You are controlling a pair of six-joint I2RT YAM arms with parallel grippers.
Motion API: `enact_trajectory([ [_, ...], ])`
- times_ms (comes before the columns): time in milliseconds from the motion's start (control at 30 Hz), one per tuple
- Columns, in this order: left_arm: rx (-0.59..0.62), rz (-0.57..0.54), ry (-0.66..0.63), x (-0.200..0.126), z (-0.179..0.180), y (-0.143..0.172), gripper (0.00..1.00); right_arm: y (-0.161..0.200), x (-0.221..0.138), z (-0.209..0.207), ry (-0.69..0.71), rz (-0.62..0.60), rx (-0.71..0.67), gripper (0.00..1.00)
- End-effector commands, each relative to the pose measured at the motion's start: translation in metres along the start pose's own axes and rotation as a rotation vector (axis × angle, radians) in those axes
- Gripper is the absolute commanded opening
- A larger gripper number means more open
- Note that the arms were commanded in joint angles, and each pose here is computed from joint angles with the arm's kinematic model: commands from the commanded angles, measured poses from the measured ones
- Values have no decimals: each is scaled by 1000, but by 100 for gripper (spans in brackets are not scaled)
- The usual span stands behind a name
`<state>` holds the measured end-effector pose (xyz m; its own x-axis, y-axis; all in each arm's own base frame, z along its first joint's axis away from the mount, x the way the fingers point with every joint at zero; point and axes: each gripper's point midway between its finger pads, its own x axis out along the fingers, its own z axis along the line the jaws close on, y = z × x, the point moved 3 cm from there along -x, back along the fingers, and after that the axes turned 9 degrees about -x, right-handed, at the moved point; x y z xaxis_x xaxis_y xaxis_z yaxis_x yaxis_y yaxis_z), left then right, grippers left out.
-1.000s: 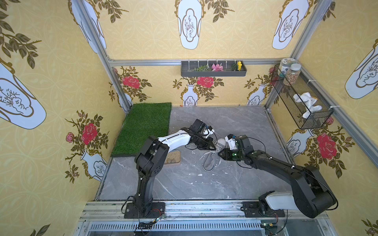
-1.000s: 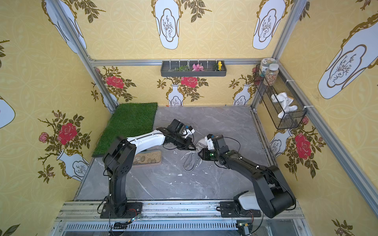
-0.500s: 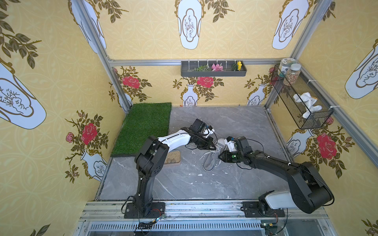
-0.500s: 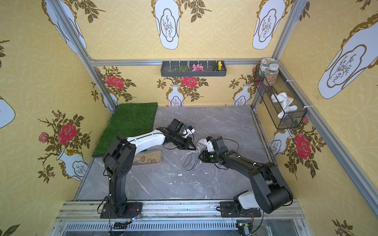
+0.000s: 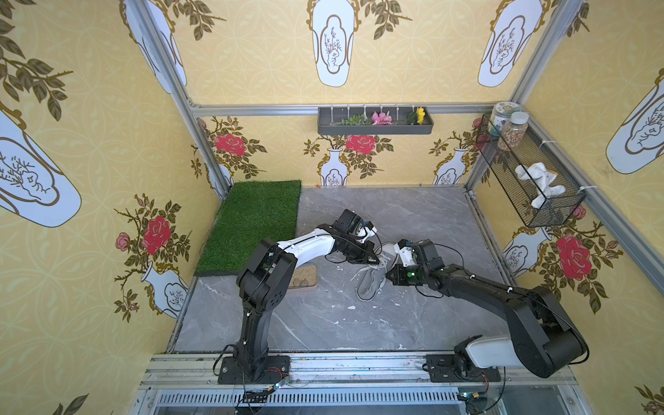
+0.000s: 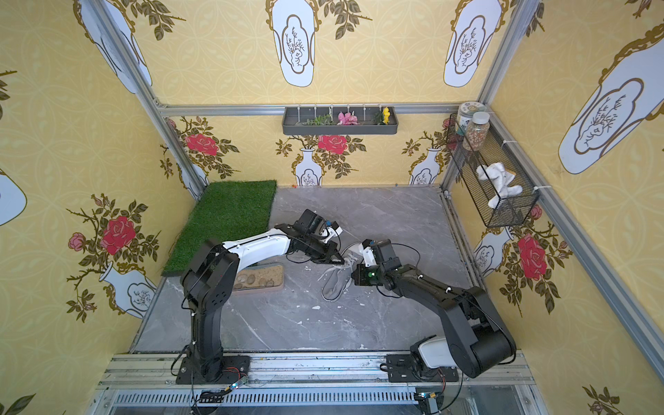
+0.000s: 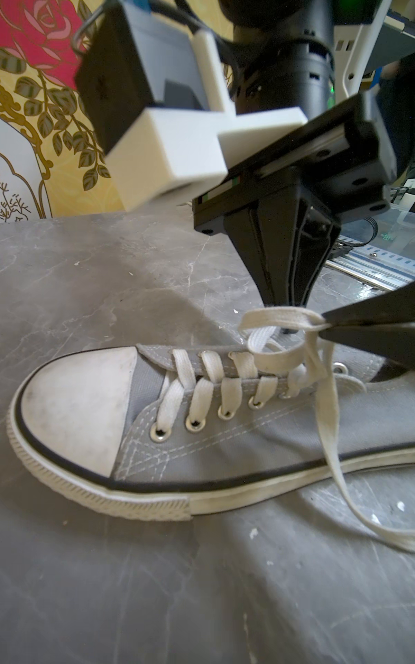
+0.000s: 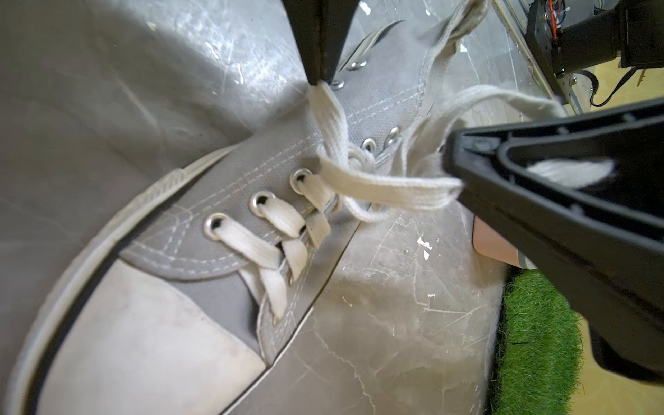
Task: Tie the shoes
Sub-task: Cross the shoelace with the shoelace.
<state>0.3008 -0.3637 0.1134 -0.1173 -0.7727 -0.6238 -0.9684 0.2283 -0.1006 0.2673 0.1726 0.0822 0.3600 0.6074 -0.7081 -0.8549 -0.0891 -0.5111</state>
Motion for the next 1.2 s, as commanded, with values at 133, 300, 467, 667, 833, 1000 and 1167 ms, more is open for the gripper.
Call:
enact_trajectory([
  [133,21,18,4,3,3,4,0,-17,0,13,-71,-50,1,2],
  [300,24,18,2,3,4,4,0,-25,1,17,-91,-63,0,1],
  [467,26,19,4,3,4,5,0,-28,6,15,-83,-50,3,2],
  [667,27,15,-19,6,10,5,0,-19,9,7,-56,-17,5,9],
  [833,33,5,-27,6,11,1,0,-13,5,6,-53,-8,3,6],
  [1000,37,1,-23,5,9,-1,0,-10,0,10,-69,-7,0,1],
  [1167,33,1,-30,6,10,-1,0,-8,-5,16,-100,-13,0,0],
])
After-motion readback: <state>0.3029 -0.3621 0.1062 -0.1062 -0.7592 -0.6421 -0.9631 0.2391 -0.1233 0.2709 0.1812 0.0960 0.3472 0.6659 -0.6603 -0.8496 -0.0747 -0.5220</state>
